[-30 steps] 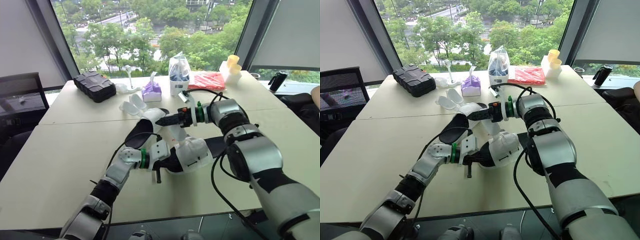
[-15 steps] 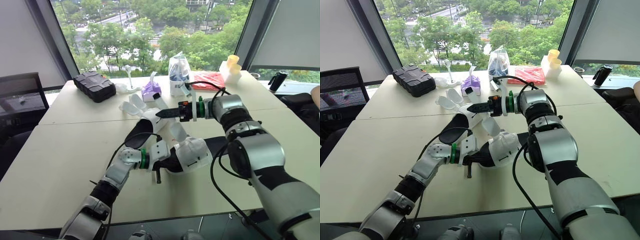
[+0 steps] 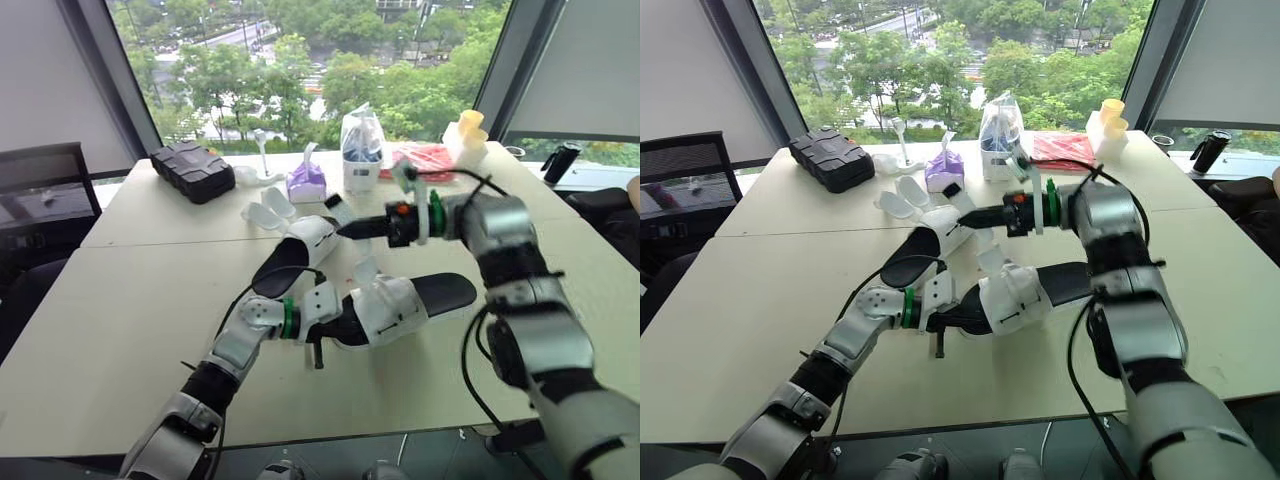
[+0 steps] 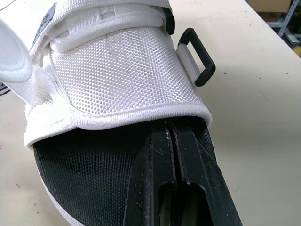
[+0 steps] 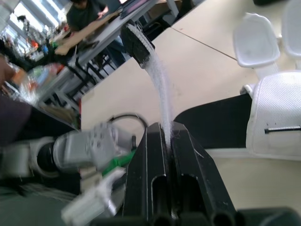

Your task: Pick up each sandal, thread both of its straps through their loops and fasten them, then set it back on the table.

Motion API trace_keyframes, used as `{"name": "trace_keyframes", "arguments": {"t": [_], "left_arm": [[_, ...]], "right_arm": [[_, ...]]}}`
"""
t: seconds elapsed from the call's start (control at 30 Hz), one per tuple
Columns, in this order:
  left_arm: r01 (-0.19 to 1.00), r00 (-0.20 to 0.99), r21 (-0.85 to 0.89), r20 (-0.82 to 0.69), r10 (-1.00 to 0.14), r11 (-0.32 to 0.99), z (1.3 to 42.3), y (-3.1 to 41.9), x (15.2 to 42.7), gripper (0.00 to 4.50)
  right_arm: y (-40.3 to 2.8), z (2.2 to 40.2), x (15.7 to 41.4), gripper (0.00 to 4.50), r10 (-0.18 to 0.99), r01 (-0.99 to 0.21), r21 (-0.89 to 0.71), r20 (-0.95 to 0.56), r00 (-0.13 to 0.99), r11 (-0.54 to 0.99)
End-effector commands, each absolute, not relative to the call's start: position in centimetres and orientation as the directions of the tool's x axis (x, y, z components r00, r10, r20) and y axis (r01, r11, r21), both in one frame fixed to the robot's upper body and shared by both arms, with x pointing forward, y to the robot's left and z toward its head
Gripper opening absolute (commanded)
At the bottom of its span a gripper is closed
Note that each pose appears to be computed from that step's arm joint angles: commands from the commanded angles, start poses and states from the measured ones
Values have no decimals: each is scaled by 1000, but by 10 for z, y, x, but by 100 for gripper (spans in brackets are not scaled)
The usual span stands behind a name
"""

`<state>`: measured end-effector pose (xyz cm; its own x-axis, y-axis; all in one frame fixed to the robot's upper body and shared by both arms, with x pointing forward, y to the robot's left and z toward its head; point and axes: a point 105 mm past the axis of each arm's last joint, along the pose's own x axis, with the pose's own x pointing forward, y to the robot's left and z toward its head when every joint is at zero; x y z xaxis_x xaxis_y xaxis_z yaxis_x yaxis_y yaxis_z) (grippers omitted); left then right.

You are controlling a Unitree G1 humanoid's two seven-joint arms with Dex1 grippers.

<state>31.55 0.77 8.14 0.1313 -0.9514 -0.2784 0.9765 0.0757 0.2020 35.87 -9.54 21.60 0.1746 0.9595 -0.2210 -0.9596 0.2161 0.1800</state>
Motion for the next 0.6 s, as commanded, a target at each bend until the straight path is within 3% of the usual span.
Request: {"name": "trace_keyframes", "arguments": {"t": [0.03, 0.4, 0.6], "left_arm": [[987, 104, 151, -336, -936, 55, 63, 10, 308, 0], [988, 96, 147, -343, -934, 47, 63, 13, 308, 0], [989, 90, 143, -347, -934, 42, 62, 13, 307, 0]], "right_arm": [[-94, 222, 326, 4, 950, -979, -96, -240, 199, 180], [-100, 190, 280, 4, 911, -907, -392, -300, 285, 154], [-104, 169, 266, 4, 889, -894, -439, -368, 272, 92]]}}
